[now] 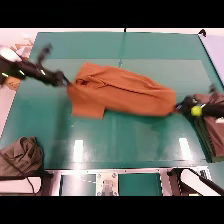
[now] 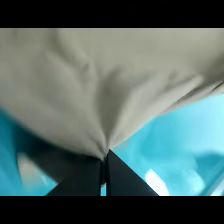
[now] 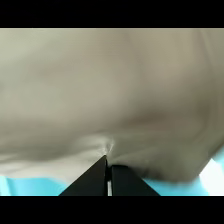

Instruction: Fold the shirts.

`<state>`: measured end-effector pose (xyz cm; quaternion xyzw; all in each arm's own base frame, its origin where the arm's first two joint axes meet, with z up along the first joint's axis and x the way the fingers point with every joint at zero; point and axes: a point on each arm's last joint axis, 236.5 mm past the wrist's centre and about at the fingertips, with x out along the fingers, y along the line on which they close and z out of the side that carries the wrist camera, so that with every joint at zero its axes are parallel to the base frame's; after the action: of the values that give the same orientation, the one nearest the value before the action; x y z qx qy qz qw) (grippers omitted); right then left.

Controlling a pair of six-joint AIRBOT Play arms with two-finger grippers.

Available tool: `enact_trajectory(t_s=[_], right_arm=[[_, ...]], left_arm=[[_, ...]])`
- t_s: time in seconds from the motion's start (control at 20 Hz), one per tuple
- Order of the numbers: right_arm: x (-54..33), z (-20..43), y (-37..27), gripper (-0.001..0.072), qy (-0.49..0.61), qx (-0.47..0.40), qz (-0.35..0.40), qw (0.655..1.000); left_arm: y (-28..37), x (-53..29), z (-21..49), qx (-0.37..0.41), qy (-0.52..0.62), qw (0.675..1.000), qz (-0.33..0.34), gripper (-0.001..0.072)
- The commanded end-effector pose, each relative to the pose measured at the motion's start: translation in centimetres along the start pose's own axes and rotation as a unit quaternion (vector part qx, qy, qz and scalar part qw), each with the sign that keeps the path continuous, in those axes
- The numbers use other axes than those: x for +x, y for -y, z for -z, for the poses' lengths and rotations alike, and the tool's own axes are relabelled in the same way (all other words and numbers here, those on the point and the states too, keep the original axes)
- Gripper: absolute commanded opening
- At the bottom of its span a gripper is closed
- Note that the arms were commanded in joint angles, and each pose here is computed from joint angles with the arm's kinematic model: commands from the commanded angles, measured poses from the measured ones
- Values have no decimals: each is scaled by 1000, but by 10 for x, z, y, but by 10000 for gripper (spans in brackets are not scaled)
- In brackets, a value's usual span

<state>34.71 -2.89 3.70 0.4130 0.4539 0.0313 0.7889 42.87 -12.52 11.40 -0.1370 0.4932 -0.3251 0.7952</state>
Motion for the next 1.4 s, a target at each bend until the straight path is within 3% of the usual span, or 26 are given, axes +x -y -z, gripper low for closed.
enact_trajectory(t_s=[0.0,0.1,0.25,0.35,0.45,0.6,0.8,1.1,1.35], right_arm=[[-125,-54,-117,17,140,-110,-45,983],[-210,-66,-184,17,247,-176,-54,951],[-310,-48,-262,17,367,-262,-57,891],[-352,-31,-290,17,421,-297,-43,856],[-381,-22,-300,18,462,-306,-17,832],[-387,-23,-298,17,471,-308,0,827],[-338,-47,-271,17,408,-281,-28,868],[-165,-100,-164,18,241,-197,-46,949],[19,-127,-53,18,112,-101,6,988]], left_arm=[[120,-151,-77,149,213,964,-47,23],[210,-257,-87,238,356,901,-72,22],[316,-379,-44,333,502,791,-107,22],[346,-420,-14,353,551,744,-134,22],[352,-433,6,359,558,731,-157,23],[334,-413,9,345,520,763,-169,23],[276,-356,-13,295,451,826,-163,23],[132,-184,-55,145,284,944,-89,23],[-25,-23,-65,-7,166,983,-75,23]])
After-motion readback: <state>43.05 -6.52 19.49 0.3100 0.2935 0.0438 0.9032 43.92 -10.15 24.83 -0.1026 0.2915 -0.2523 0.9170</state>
